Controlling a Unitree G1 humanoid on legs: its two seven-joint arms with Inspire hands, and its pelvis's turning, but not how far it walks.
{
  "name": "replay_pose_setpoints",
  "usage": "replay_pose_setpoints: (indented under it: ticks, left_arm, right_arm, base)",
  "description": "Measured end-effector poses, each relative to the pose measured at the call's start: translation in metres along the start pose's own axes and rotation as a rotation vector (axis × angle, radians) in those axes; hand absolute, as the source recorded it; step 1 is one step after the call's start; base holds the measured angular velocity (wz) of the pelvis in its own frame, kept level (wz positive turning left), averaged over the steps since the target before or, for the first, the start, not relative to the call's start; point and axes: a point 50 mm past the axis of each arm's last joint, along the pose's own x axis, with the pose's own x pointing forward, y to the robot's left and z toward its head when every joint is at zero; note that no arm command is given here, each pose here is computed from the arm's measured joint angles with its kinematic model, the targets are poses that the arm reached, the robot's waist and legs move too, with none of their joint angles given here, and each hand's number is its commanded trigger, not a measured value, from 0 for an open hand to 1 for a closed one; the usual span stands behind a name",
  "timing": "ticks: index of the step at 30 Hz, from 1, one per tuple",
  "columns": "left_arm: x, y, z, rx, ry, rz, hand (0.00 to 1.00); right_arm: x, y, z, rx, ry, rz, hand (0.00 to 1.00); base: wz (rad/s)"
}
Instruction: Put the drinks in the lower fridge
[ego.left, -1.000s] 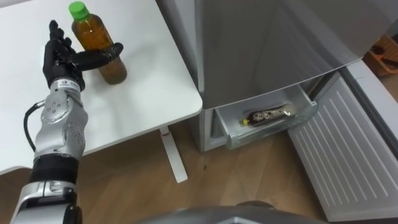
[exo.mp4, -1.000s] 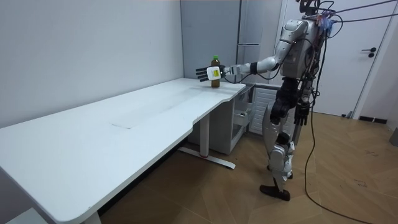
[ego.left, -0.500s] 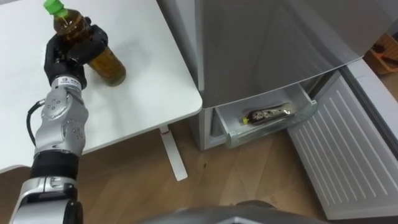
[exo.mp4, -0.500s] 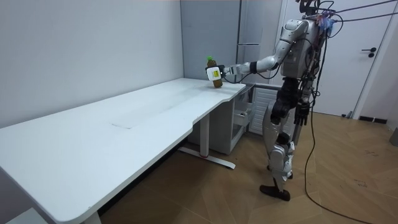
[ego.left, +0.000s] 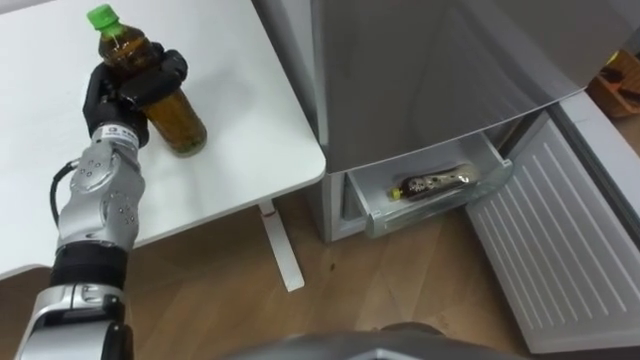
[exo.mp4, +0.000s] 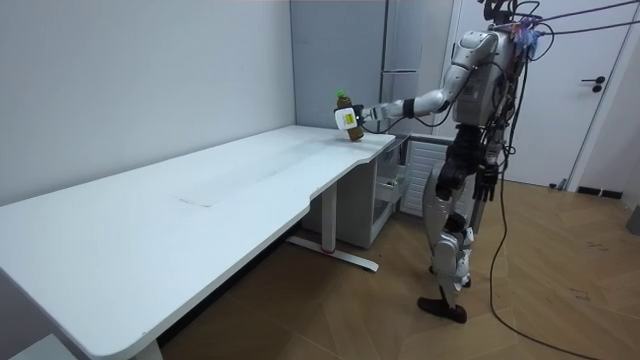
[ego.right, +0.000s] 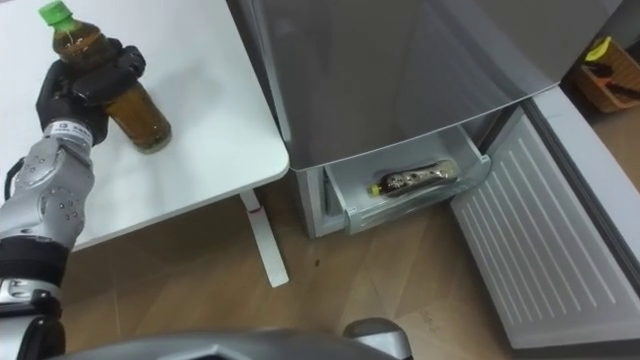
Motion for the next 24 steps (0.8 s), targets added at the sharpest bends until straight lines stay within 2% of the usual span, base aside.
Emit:
replay_pose_setpoints:
  ticks: [9, 15, 20, 24]
  left_arm:
    - [-0.003, -0.025, 0.009, 0.004, -0.05, -0.107, 1.0]
    - [-0.017, -0.041, 0.018, 0.022, -0.115, -0.217, 1.0]
    - [-0.033, -0.062, 0.008, 0.008, -0.104, -0.339, 1.0]
    - [-0.043, -0.068, -0.006, -0.001, -0.063, -0.385, 1.0]
  right_arm:
    - [-0.001, -0.002, 0.03, -0.008, -0.105, -0.03, 0.0]
    - [-0.006, -0.002, 0.063, 0.022, -0.248, -0.047, 0.0]
    - [-0.009, 0.0, 0.075, -0.021, -0.296, -0.051, 0.0]
    - [-0.012, 0.001, 0.086, -0.072, -0.337, -0.046, 0.0]
  base:
    - [0.04]
    - [0.03]
    - [0.12]
    - [0.07]
